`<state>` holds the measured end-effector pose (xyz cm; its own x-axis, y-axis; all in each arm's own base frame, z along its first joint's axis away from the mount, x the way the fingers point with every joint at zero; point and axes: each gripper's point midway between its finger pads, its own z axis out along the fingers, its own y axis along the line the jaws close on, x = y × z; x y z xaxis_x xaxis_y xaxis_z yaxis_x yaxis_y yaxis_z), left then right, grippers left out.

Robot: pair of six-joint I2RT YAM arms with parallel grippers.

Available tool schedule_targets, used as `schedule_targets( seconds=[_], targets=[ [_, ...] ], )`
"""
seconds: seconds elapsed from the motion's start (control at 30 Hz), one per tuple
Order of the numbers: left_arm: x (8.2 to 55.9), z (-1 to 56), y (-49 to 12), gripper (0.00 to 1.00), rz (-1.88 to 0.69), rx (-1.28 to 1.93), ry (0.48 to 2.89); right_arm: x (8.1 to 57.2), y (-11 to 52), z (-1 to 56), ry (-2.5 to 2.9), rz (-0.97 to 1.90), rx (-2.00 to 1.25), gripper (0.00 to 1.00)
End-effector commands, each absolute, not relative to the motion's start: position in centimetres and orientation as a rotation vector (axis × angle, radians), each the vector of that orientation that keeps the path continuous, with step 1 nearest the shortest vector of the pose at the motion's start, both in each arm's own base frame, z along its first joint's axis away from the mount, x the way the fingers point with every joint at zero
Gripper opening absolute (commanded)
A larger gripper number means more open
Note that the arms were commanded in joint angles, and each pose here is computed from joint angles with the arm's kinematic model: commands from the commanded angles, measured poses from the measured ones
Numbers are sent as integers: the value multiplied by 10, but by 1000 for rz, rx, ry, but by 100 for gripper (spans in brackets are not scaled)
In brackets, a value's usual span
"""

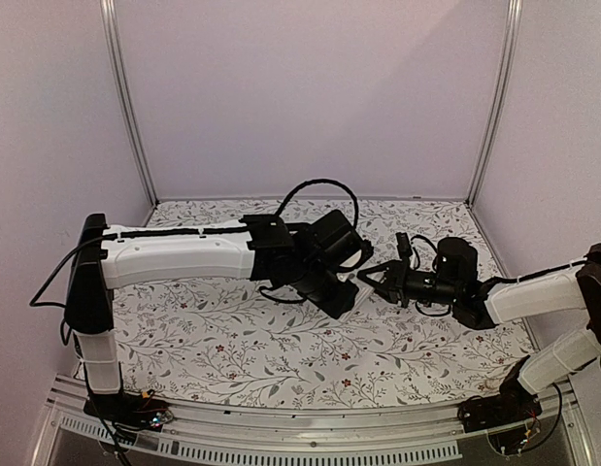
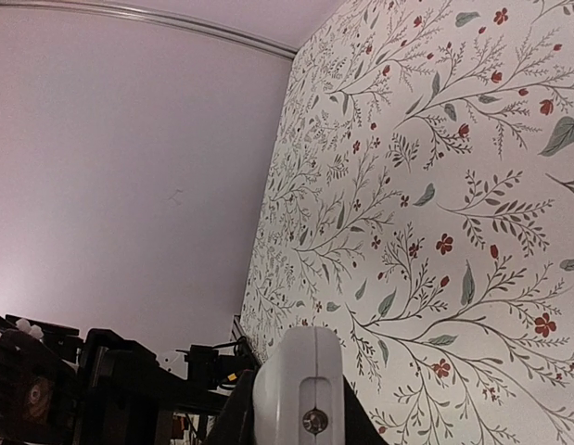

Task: Load the batteries into the remote control
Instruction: Load the battery cover onto the remote control without the battery cover.

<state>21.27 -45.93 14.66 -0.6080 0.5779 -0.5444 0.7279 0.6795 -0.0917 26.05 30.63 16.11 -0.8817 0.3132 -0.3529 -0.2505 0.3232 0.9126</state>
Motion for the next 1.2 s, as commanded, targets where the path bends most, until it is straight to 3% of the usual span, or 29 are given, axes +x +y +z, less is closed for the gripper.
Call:
schedule_targets(
  seconds=[0.0, 0.8, 1.17],
  targets=[
    [222, 123, -449, 34, -340, 1016, 2444, 248, 316, 209, 1970, 1757, -61, 0],
    [235, 147, -445, 37, -273, 1013, 2375, 248, 314, 202, 1984, 1800, -5, 0],
    [234, 172, -445, 51, -327, 1018, 2336, 250, 312, 197, 1989, 1807, 31, 0]
  ],
)
